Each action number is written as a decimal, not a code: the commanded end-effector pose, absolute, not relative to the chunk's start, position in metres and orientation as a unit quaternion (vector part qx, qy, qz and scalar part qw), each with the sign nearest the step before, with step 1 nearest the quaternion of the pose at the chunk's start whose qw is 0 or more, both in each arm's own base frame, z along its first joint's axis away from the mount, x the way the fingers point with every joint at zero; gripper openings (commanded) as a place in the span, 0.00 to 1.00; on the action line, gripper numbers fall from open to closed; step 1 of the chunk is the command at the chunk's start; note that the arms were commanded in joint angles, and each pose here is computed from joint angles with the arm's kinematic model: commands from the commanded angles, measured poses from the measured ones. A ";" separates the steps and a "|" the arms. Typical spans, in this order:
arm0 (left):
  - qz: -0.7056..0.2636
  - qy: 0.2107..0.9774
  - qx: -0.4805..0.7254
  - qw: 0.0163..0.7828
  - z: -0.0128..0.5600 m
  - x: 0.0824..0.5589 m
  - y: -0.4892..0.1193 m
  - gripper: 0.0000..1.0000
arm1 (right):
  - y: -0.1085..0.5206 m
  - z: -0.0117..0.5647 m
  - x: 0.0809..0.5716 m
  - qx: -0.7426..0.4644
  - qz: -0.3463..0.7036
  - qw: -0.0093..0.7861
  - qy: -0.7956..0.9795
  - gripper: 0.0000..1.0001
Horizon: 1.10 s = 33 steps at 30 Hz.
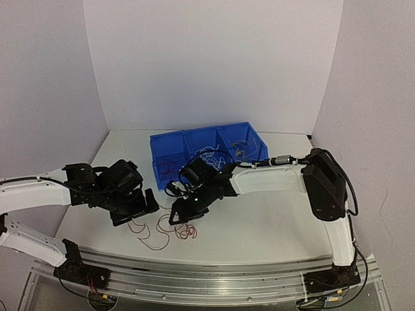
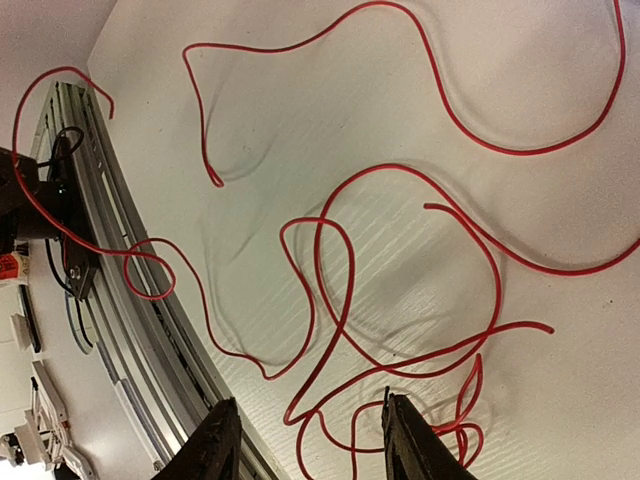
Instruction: Untangle the cables
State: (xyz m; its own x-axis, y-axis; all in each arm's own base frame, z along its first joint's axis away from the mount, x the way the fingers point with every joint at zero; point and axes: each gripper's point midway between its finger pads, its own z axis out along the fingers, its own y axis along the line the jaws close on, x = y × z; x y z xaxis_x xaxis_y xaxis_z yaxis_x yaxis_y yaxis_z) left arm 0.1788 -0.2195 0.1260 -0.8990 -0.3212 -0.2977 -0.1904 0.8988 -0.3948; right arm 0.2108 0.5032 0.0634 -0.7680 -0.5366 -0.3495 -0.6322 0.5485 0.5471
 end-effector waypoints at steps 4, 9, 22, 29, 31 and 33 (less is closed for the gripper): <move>-0.197 0.954 -0.137 0.177 0.125 0.178 -0.223 1.00 | 0.515 0.052 0.226 -0.322 0.322 0.089 0.886 0.37; -0.200 0.954 -0.136 0.178 0.122 0.179 -0.224 1.00 | 0.527 0.048 0.228 -0.310 0.332 0.080 0.887 0.16; -0.302 0.917 -0.021 0.260 0.162 0.189 -0.252 1.00 | 0.491 0.217 0.214 -0.322 0.404 0.194 0.834 0.00; -0.441 0.819 0.102 0.354 0.232 0.182 -0.284 1.00 | 0.410 0.318 0.227 -0.270 0.361 0.371 0.811 0.00; -0.479 0.785 0.137 0.369 0.257 0.174 -0.293 1.00 | 0.389 0.335 0.232 -0.257 0.342 0.412 0.805 0.00; -0.493 0.763 0.153 0.388 0.274 0.174 -0.297 1.00 | 0.366 0.348 0.242 -0.234 0.306 0.458 0.801 0.00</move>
State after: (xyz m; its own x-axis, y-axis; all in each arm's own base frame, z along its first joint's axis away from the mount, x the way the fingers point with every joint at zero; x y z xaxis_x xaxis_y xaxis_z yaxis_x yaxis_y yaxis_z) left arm 0.1781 -0.2749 0.2073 -0.7894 -0.1342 -0.5991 0.3877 0.6477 -0.6559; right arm 0.2144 0.4050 0.3551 -0.5600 -0.1189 -0.8199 -0.7393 0.5183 0.4298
